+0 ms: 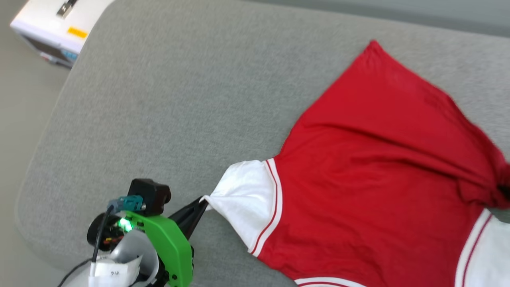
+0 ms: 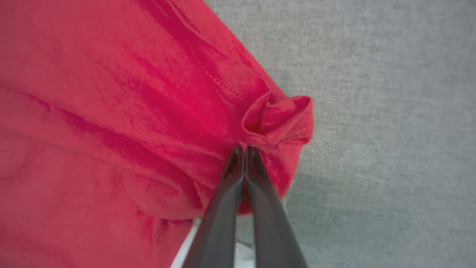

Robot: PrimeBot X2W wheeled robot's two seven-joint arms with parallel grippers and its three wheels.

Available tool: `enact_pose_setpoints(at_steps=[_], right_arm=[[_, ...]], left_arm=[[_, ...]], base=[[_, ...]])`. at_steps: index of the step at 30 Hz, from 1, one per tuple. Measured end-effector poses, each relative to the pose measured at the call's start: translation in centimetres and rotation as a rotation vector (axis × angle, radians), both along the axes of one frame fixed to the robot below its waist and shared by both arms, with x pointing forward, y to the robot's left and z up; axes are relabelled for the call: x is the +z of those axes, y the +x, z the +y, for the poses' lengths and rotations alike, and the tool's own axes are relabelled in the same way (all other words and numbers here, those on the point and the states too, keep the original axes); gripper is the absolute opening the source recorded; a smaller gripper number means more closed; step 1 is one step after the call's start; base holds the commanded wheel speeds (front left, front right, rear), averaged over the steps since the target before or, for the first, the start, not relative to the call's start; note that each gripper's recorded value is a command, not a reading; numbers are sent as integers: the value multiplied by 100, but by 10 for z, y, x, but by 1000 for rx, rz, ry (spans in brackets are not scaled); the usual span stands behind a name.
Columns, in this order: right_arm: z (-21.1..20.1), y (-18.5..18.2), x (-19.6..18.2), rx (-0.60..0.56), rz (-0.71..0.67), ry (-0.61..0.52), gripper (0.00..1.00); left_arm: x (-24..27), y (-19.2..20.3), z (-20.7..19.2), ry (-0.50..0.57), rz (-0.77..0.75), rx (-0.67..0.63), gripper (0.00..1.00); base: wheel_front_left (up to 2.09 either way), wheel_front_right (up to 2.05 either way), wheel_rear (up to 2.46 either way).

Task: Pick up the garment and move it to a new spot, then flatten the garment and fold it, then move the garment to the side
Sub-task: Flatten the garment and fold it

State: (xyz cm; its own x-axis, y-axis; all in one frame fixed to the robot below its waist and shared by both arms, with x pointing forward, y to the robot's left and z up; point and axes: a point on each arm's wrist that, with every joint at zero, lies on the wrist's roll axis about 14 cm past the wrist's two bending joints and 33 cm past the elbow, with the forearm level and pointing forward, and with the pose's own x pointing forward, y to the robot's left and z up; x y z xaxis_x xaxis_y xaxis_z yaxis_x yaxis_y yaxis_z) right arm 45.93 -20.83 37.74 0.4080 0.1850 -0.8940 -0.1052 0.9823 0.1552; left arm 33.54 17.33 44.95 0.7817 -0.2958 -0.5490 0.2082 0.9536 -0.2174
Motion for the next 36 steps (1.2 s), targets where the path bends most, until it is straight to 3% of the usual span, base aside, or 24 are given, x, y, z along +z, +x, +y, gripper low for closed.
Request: enact_pose_setpoints(at_steps=[10,16,23,24,25,29,36], right_arm=[[-47,-93,25,-118,-23,-4,0],[-53,-139,26,-182,-16,14,0],[-55,-159,21,-212,-3,14,0],[-54,-159,21,-209,-6,15,30],[-53,-157,23,-203,-12,14,100],[-53,-145,35,-178,-55,1,100],[-34,-97,77,-38,-166,-23,100]], left_arm=[[19,-7,-18,-77,-92,10,0],[28,-8,-31,-128,-141,14,0],[31,-9,-38,-148,-162,9,0],[32,-9,-38,-150,-165,11,0],[31,-9,-38,-151,-165,11,0],[32,-9,-39,-157,-169,12,0],[37,-1,-40,-155,-188,6,0]], base=[[0,0,0],[0,0,0],[0,0,0],[0,0,0],[0,0,0],[0,0,0],[0,0,0]])
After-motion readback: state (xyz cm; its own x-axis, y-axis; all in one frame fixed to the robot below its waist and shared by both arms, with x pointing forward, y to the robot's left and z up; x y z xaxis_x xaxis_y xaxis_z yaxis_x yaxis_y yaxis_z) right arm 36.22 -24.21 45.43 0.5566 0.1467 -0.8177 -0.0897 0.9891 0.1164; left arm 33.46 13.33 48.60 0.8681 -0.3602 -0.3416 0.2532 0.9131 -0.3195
